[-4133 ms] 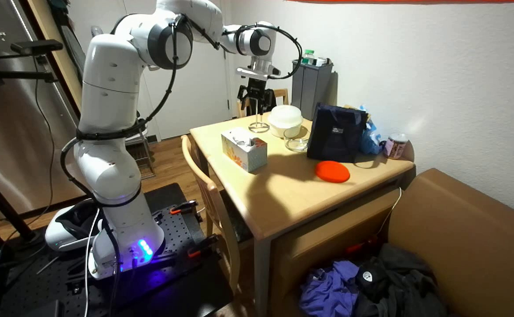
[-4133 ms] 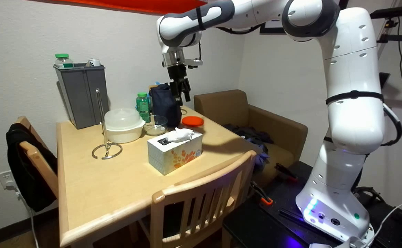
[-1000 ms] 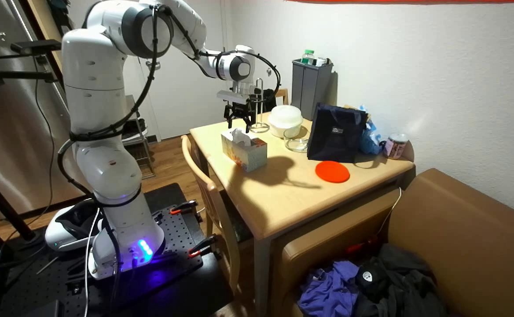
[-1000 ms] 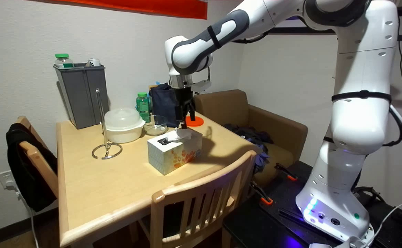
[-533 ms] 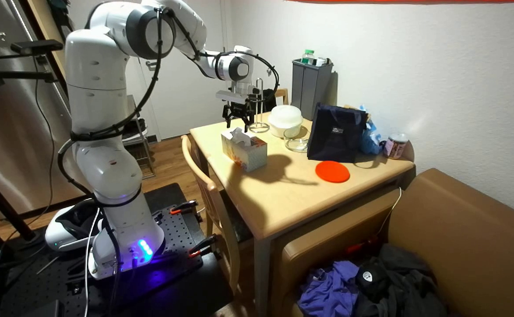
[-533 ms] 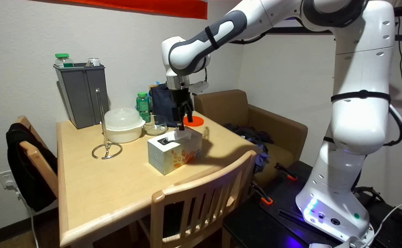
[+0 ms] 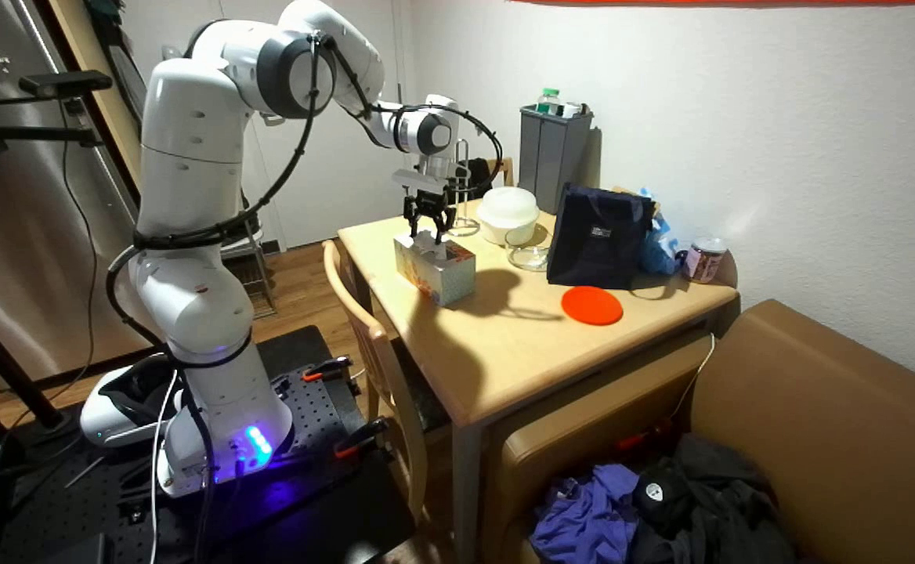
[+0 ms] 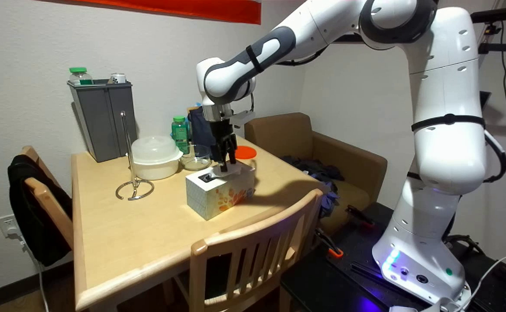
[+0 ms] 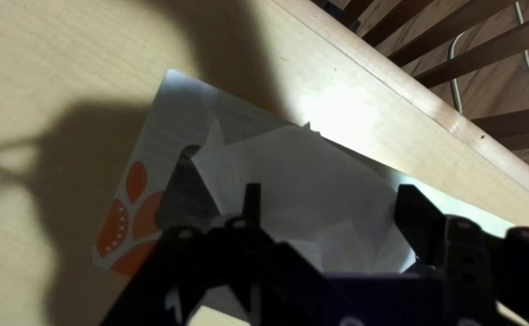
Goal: Pull out one tissue square from the tissue box
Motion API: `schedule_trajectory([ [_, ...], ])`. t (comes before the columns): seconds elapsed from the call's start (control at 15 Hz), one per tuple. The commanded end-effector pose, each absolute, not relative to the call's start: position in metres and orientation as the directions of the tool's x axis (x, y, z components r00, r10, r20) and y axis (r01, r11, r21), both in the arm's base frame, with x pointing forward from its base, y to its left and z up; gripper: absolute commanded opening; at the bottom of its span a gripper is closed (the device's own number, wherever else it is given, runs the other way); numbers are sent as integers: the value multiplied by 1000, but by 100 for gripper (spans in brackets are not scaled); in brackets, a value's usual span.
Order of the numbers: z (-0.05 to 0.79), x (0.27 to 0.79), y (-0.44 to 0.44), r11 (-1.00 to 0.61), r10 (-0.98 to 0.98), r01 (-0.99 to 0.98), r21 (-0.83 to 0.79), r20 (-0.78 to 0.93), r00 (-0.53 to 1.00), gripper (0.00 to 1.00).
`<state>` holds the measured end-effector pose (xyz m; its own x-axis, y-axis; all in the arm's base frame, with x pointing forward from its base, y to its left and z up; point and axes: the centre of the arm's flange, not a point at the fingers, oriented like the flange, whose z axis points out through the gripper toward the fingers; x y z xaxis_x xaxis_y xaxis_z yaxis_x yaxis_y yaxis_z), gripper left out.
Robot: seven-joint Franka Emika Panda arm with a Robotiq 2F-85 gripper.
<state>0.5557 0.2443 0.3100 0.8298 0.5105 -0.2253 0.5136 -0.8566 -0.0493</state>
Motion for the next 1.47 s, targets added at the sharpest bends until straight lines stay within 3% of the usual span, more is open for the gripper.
schedule_trajectory([
  [0.0, 307, 568, 248, -856, 511, 515, -53, -246, 824, 45],
  [0.4, 323, 561, 251, -862, 486, 506, 8, -270, 831, 0],
  [1.4, 447, 503, 261, -867, 368, 438, 239, -285, 885, 1],
])
